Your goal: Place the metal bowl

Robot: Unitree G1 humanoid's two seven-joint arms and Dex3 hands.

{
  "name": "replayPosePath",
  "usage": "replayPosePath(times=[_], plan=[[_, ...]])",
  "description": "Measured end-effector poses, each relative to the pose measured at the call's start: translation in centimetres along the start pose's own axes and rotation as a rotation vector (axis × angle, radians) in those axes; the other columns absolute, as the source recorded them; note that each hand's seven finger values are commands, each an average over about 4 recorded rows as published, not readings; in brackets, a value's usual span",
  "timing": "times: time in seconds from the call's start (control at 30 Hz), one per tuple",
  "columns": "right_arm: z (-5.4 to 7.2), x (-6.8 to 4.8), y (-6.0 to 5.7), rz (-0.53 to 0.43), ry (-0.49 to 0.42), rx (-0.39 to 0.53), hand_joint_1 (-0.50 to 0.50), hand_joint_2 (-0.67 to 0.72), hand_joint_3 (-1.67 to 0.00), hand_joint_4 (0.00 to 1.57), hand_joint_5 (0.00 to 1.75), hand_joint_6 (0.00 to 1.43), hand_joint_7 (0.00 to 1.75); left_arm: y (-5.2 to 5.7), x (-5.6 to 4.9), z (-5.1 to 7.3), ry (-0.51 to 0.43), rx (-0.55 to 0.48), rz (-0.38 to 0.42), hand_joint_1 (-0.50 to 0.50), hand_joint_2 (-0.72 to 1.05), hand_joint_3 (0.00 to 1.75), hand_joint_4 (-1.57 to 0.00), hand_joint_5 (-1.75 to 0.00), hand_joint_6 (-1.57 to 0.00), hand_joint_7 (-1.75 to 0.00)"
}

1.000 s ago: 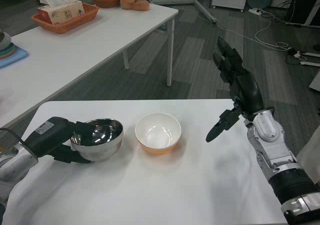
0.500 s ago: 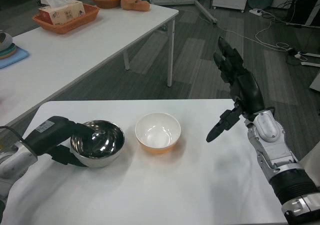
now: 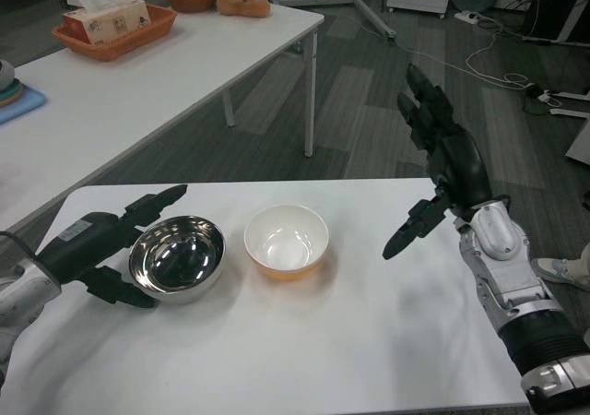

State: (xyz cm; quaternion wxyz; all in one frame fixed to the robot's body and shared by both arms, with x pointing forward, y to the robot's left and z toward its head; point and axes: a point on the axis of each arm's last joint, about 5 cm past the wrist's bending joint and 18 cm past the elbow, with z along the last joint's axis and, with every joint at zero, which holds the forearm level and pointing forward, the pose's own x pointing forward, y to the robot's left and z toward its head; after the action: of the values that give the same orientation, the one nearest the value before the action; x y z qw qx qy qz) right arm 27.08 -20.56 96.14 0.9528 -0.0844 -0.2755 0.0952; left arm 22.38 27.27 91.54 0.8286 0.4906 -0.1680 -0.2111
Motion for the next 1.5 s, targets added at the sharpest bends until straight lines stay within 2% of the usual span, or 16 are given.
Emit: replayPosePath(times=[0.23,0.4,0.67,0.83,1.03,1.17,1.33,1.4,1.5], plan=[[0.0,0.0,0.0,0.0,0.0,0.0,-0.42,0.33,0.0,0.0,0.0,0.0,0.0,0.7,-0.4,-0.2,0.012,0.003,-0.072,-0.46,-0.72,0.0,-1.24,0.0,0.0,0.0],[-0.2,-0.1,0.0,-0.003,0.01,-0.001,-0.42,0.34,0.0,0.0,0.0,0.0,0.0,1.6,-1.2,-0.3,0.036,0.031,-0.098,-0.46,-0.72,0.0,-1.27,0.0,0.0,0.0],[-0.6,-0.3,-0.2,-0.01,0.036,-0.003,-0.42,0.31,0.0,0.0,0.0,0.0,0.0,4.5,-2.9,-0.5,0.103,0.145,-0.099,-0.46,-0.72,0.0,-1.43,0.0,0.0,0.0],[-0.7,-0.4,-0.2,-0.011,0.039,-0.004,-0.42,0.34,0.0,0.0,0.0,0.0,0.0,6.5,-3.3,-0.2,0.108,0.202,-0.012,-0.46,-0.72,0.0,-1.47,0.0,0.0,0.0],[-0.8,-0.4,-0.3,-0.015,0.048,-0.005,-0.42,0.34,0.0,0.0,0.0,0.0,0.0,8.2,-2.5,0.4,0.051,0.233,0.093,-0.46,-0.72,0.0,-1.54,0.0,0.0,0.0],[-0.8,-0.3,-0.3,-0.016,0.049,-0.004,-0.42,0.34,0.0,0.0,0.0,0.0,0.0,9.4,-1.7,0.8,0.006,0.249,0.158,-0.46,-0.72,0.0,-1.53,0.0,0.0,0.0],[-0.7,-0.1,-0.4,-0.016,0.042,-0.006,-0.42,0.34,0.0,0.0,0.0,0.0,0.0,11.3,-0.2,1.6,-0.082,0.232,0.379,-0.46,-0.72,0.0,-1.57,0.0,0.0,0.0],[-0.6,0.1,-0.4,-0.015,0.037,-0.006,-0.42,0.34,0.0,0.0,0.0,0.0,0.0,11.4,0.5,1.9,-0.111,0.212,0.439,-0.46,-0.72,0.0,-1.57,0.0,0.0,0.0],[-0.5,0.5,-0.4,-0.01,0.025,-0.007,-0.42,0.34,0.0,0.0,0.0,0.0,0.0,11.1,1.8,2.4,-0.158,0.185,0.488,-0.46,-0.72,0.0,-1.57,0.0,0.0,0.0]])
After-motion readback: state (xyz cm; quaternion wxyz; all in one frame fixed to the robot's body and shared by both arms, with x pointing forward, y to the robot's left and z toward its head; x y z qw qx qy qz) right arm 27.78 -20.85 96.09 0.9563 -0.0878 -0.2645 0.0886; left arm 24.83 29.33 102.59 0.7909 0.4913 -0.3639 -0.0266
